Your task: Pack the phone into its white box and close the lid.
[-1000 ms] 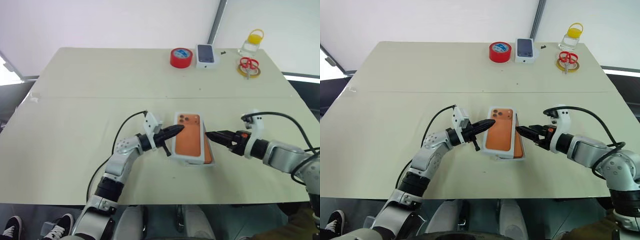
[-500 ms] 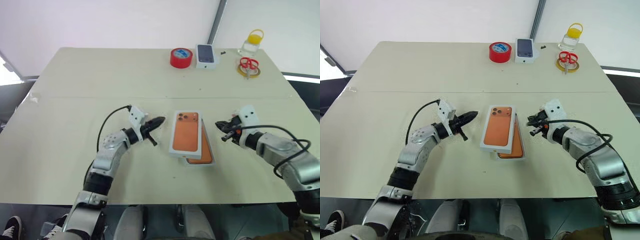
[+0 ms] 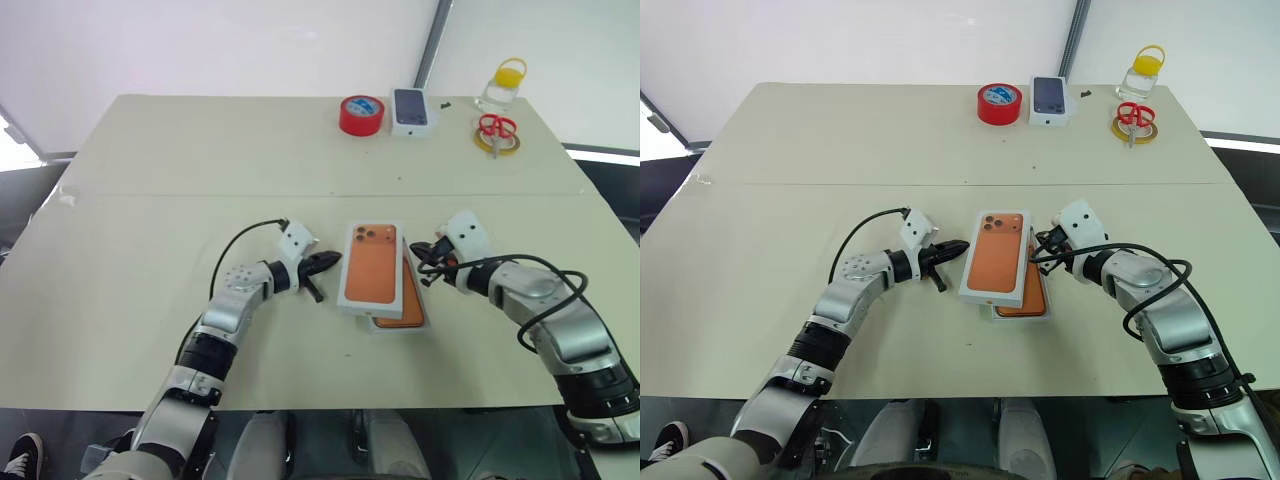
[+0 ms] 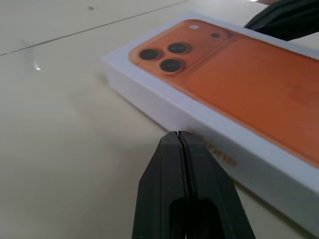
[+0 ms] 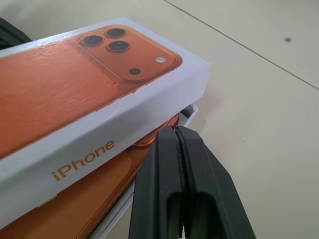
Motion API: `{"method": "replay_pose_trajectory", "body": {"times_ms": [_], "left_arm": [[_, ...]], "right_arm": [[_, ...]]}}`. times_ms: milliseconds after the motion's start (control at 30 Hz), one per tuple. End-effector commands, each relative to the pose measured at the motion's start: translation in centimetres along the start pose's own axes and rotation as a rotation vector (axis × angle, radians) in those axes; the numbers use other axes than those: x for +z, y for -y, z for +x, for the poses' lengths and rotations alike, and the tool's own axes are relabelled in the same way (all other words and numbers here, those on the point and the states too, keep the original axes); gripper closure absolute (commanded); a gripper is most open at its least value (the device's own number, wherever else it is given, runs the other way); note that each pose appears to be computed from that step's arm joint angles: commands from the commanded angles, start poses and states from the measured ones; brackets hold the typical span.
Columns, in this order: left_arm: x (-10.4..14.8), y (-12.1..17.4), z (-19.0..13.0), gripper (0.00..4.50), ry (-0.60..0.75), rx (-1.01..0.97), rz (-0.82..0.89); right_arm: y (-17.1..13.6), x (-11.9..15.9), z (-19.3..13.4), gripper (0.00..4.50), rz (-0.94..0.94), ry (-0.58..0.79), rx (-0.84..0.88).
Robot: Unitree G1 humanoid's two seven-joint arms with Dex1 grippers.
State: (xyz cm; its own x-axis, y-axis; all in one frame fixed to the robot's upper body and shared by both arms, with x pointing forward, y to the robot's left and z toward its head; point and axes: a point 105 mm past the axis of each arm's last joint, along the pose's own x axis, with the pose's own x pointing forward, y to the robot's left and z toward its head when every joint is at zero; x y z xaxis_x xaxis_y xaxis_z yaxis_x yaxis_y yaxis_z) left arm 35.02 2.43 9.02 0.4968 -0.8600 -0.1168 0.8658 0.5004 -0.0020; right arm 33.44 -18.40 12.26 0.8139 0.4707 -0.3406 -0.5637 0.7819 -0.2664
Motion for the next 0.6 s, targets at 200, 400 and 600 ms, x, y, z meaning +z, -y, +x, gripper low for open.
{"method": "replay_pose_trajectory", "body": {"times_ms": [200, 400, 600], "left_arm": [[2.1, 2.0, 0.3, 4.5, 0.063, -0.079, 0.038], [2.3, 2.3, 0.0, 4.5, 0.062, -0.092, 0.038], [2.1, 2.7, 0.1, 4.5, 0.056, -0.1, 0.034]], "right_arm": [[0.3, 0.0, -0.9, 4.45, -0.018, 0.01, 0.003], [-0.5, -0.1, -1.3, 4.45, -0.033, 0.009, 0.048], [-1.1, -0.4, -1.7, 4.45, -0.028, -0.004, 0.072]]}}
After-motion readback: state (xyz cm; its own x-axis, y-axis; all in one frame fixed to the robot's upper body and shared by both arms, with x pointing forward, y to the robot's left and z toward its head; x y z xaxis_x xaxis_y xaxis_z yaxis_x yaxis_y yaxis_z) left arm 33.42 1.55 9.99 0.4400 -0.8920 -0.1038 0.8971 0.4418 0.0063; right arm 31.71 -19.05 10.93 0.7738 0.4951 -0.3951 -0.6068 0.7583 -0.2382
